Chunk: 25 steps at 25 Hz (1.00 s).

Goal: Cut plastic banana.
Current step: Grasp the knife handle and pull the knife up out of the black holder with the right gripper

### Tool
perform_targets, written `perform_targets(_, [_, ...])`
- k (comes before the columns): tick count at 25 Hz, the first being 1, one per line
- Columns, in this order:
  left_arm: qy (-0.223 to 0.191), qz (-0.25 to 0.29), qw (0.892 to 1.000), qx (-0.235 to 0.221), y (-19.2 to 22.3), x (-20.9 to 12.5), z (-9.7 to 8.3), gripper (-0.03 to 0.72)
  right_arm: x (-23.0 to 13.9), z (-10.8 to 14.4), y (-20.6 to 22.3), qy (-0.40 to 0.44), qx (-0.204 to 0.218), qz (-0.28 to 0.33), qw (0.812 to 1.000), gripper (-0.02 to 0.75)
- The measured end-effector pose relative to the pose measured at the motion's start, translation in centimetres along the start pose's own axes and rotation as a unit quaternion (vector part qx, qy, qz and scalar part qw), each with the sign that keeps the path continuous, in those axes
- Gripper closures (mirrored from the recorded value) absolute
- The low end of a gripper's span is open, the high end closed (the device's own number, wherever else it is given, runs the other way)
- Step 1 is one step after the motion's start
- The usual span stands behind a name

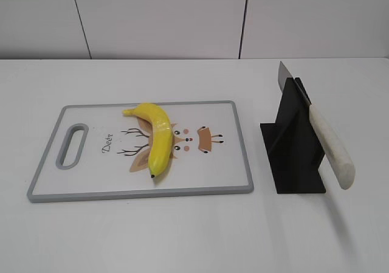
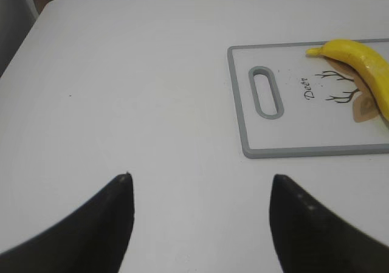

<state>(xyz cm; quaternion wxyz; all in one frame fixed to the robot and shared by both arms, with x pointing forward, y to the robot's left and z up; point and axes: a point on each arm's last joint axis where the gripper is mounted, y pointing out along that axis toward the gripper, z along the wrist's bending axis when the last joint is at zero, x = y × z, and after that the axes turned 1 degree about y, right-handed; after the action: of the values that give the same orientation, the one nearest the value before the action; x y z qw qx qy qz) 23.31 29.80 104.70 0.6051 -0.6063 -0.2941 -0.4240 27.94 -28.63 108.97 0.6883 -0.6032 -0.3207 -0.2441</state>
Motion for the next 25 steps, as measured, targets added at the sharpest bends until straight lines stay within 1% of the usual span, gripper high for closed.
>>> perform_targets(4, [0.0, 0.0, 1.0, 0.0, 0.0, 0.0, 0.0, 0.044, 2.3, 0.1, 1.8, 0.015, 0.015, 0.066, 0.998, 0.156])
perform_targets(8, [0.0, 0.0, 1.0, 0.0, 0.0, 0.0, 0.0, 0.057, 4.0, 0.5, 3.9, 0.032, 0.044, 0.108, 0.993, 0.156])
perform_targets(12, [0.0, 0.0, 1.0, 0.0, 0.0, 0.0, 0.0, 0.069, 6.1, 1.7, 6.4, 0.009, 0.065, 0.161, 0.985, 0.156])
perform_targets(14, [0.0, 0.0, 1.0, 0.0, 0.0, 0.0, 0.0, 0.075, 7.3, 2.3, 7.9, -0.006, 0.067, 0.187, 0.98, 0.156])
perform_targets(17, [0.0, 0.0, 1.0, 0.0, 0.0, 0.0, 0.0, 0.083, 9.5, 3.0, 10.8, 0.005, 0.058, 0.224, 0.973, 0.157])
perform_targets(20, [0.0, 0.0, 1.0, 0.0, 0.0, 0.0, 0.0, 0.09, 11.4, 3.4, 13.6, 0.014, 0.053, 0.246, 0.968, 0.157])
perform_targets(23, [0.0, -0.001, 1.0, 0.0, 0.0, 0.0, 0.0, 0.094, 12.4, 3.9, 16.5, 0.029, 0.061, 0.27, 0.96, 0.157])
perform_targets(25, [0.0, -0.001, 1.0, 0.0, 0.0, 0.0, 0.0, 0.097, 12.4, 4.5, 18.5, 0.035, 0.067, 0.294, 0.953, 0.157])
